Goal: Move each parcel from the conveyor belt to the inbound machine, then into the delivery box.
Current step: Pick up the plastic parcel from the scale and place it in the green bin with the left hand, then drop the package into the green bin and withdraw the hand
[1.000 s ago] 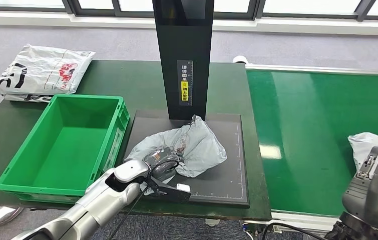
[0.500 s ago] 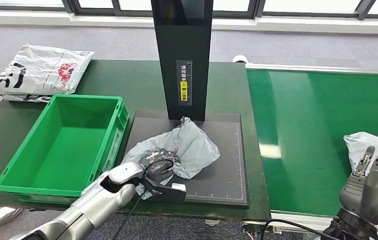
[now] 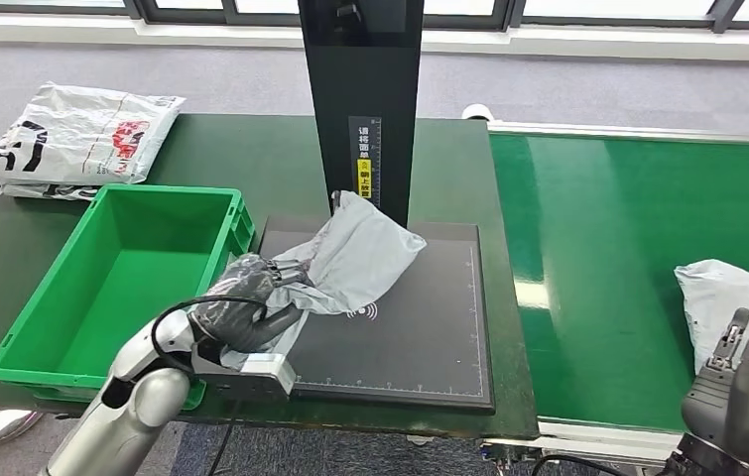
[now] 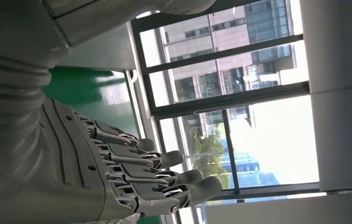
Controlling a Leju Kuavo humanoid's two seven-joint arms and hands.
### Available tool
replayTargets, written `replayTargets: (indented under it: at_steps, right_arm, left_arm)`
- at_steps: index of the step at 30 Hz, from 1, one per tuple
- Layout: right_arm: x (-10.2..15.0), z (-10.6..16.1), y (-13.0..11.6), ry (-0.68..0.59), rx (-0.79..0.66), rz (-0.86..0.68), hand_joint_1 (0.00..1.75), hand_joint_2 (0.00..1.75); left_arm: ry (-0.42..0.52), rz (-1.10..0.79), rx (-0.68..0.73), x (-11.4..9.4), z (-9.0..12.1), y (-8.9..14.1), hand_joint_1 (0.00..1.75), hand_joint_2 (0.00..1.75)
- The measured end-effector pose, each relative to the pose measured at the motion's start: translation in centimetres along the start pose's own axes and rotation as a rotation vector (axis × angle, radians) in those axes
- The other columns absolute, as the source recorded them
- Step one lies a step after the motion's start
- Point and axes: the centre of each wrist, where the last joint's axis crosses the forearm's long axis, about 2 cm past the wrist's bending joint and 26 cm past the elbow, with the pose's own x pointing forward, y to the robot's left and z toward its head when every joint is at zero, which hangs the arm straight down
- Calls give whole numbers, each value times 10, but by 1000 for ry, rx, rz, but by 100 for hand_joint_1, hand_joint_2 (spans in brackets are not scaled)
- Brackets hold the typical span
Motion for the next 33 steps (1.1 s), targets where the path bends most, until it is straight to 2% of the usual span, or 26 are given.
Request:
replayTargets:
  at_steps: [4,7,12,15,17,19,23,26,29,33]
  right_arm:
    - [1,2,-7,14,7,16,0,175]
    - [2,3,-10,14,7,27,0,175]
    - [3,3,-14,20,2,39,0,175]
    - [3,3,-15,28,-3,46,0,175]
    - [4,4,-15,31,-10,51,0,175]
    - [4,4,-15,36,-14,55,0,175]
    - [5,5,-13,59,-12,60,0,175]
    - [4,4,-11,71,-3,57,0,175]
    - [4,2,-9,71,2,51,0,175]
    - [4,2,-8,74,4,45,0,175]
  left_arm:
    - [-63,3,138,8,5,29,175,175]
    - [-75,-20,228,12,9,49,175,175]
    - [-100,-47,336,16,13,65,175,175]
    - [-89,-126,495,21,13,82,175,175]
    - [-7,-271,608,24,12,97,175,175]
    - [135,-455,664,23,10,111,175,175]
    - [500,-776,582,2,3,119,175,175]
    - [694,-840,485,-26,-3,110,175,175]
    - [791,-827,407,-50,-4,100,175,175]
    - [866,-812,327,-67,-3,94,175,175]
